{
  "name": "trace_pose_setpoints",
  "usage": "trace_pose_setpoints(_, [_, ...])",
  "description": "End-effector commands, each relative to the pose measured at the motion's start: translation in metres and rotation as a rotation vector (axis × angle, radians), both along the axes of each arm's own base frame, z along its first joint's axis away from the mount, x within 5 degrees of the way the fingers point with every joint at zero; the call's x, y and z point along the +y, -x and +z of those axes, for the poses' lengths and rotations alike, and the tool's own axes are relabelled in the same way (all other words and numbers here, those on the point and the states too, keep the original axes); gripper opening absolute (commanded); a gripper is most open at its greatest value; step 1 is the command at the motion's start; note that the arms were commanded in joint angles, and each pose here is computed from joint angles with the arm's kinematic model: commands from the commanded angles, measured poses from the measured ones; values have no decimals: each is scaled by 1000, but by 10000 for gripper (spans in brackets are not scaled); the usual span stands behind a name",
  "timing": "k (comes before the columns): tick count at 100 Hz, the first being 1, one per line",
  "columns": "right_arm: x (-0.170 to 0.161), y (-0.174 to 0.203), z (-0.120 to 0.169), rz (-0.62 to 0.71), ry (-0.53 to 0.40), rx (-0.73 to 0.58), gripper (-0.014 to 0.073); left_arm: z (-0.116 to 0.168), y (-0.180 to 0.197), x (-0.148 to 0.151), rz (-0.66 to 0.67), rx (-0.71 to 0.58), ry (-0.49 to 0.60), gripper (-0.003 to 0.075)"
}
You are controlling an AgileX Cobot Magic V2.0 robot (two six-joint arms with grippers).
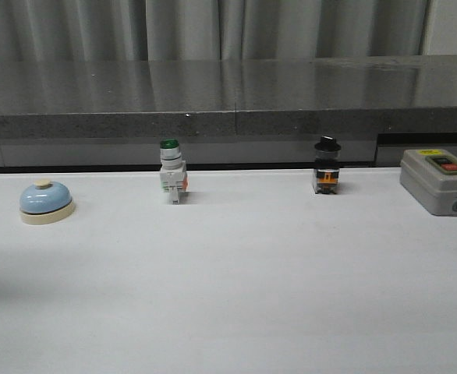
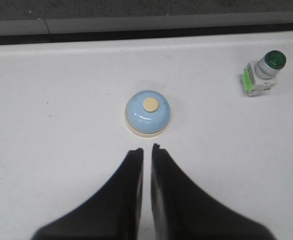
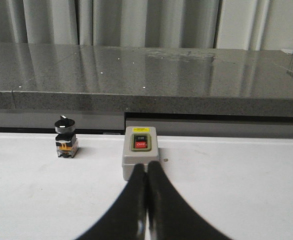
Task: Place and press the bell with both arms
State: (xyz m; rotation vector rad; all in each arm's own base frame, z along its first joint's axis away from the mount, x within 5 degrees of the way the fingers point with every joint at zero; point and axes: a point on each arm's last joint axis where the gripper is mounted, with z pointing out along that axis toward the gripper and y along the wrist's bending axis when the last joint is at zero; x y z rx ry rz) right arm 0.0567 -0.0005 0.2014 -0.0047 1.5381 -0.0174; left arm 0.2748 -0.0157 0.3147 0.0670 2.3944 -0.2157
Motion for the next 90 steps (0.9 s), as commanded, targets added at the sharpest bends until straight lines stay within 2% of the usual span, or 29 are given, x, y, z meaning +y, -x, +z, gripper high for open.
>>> trace_pose_setpoints(1, [0,3,13,-2,11,-109,-60,16,-17,-1,11,-81,23,185])
trace_pose_setpoints(16, [0,3,13,-2,11,-109,-60,4,-40,-5,-2,-31,28,523])
trace_pose_setpoints(25, [0,3,13,-2,11,-109,-60,-4,-53,-11,-22,-1,28,636])
trace_pose_setpoints(69, [0,3,13,-2,11,-109,-60,-55,-112,-25,-63,149,24,639])
trace_pose_setpoints(90, [0,3,13,-2,11,-109,-60,-82,-134,-28,-89,266,28,639])
